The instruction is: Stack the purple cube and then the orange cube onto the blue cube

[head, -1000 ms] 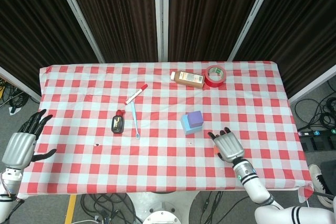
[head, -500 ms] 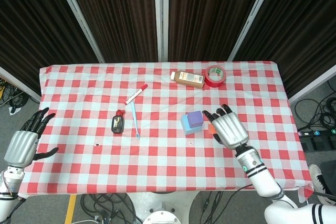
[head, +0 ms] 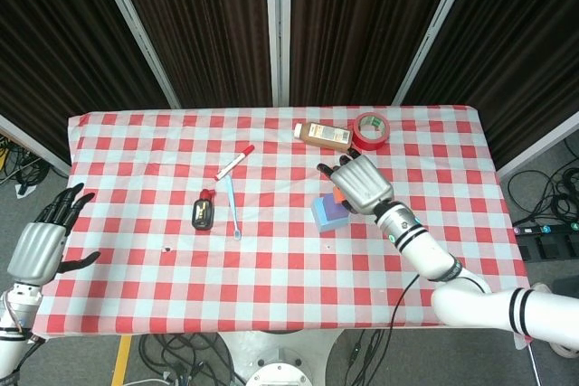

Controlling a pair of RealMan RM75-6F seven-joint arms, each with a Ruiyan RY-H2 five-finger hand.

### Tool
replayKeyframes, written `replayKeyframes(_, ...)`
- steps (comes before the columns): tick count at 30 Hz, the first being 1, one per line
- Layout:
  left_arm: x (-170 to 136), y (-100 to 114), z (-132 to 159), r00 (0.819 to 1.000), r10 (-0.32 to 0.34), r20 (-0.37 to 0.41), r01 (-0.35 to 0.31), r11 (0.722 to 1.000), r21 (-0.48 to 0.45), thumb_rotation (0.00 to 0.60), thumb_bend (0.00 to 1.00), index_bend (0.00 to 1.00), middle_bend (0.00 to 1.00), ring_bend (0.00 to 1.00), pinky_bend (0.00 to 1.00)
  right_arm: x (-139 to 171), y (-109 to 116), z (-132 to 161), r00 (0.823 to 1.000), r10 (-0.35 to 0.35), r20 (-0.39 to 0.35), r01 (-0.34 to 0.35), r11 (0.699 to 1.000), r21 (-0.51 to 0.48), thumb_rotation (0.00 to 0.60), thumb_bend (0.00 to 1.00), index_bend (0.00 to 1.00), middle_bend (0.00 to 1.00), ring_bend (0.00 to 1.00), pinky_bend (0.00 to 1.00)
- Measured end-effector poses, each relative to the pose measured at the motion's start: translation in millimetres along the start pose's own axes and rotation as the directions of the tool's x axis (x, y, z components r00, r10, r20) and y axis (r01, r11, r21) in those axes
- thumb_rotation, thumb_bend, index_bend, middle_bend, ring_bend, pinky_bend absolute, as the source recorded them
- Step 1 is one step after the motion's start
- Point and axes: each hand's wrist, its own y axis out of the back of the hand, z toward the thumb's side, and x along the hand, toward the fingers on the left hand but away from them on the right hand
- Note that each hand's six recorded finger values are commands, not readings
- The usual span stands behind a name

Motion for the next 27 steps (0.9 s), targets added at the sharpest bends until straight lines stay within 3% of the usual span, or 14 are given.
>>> replayKeyframes(27,3,1,-4,1.0,0.0,-0.013,0.0,1.0,-0.018,0.6,0.16,0.15,0.12,0.06,0.21,-12,-22,5,0.996,0.089,-0.001,-0.089,0.996,0.004,0.6,0.2,0.2,0.5,0.28,0.19)
